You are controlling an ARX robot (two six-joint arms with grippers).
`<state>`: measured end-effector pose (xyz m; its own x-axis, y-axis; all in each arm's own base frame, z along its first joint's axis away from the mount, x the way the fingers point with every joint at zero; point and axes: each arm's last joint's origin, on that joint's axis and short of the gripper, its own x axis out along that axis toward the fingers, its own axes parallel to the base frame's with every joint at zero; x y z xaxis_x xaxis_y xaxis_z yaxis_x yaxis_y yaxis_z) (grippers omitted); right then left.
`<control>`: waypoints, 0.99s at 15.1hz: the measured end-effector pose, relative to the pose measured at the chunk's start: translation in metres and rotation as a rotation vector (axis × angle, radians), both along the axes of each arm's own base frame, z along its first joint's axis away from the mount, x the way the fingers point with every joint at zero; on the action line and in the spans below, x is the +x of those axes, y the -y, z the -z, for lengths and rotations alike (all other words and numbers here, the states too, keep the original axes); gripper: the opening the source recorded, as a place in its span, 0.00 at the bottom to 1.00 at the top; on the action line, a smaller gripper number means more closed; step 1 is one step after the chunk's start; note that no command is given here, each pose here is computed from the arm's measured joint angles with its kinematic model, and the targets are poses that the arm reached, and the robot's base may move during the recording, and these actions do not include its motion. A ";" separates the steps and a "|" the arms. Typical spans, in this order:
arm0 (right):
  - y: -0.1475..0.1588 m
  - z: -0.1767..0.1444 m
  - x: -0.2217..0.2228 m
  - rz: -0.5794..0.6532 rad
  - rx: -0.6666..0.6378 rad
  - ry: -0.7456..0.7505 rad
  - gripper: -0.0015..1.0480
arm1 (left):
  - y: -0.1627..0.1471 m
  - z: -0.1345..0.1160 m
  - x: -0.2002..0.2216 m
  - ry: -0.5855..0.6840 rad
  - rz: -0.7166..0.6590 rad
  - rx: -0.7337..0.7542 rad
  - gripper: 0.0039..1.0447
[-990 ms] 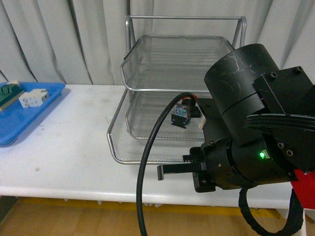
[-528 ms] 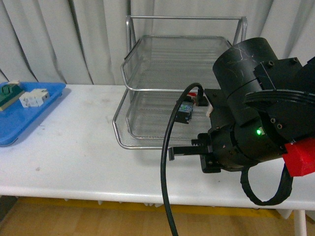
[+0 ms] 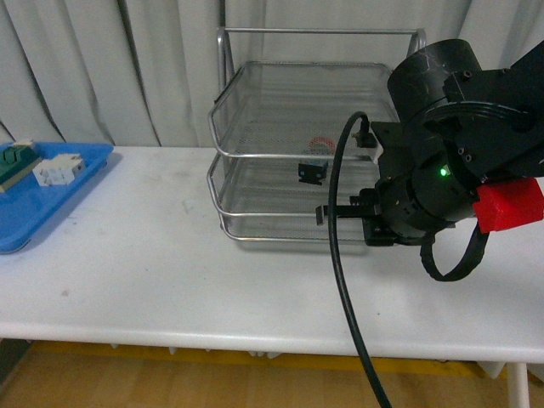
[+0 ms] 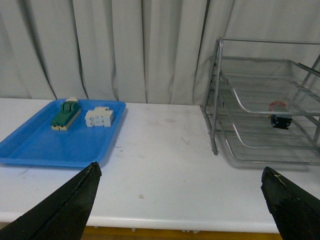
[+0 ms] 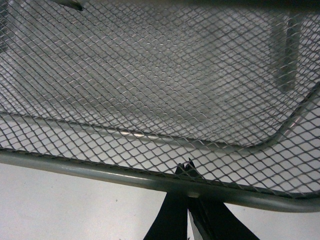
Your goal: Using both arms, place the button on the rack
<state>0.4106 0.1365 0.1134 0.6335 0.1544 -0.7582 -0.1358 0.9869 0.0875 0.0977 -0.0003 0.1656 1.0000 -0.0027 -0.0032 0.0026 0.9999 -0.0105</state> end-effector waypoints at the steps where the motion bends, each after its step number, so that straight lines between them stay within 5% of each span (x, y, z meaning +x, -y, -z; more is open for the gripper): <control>1: 0.003 -0.002 0.006 0.005 -0.002 0.012 0.02 | 0.000 0.000 0.000 0.000 0.000 0.000 0.94; 7: 0.011 -0.009 0.021 0.027 0.009 0.057 0.02 | 0.000 0.000 0.000 0.000 0.000 0.000 0.94; 11: 0.024 -0.042 -0.029 0.016 0.134 0.121 0.02 | 0.000 0.000 0.000 0.000 0.000 0.000 0.94; 15: 0.069 -0.087 -0.106 0.085 0.245 0.336 0.02 | 0.000 0.000 0.000 0.000 0.000 0.000 0.94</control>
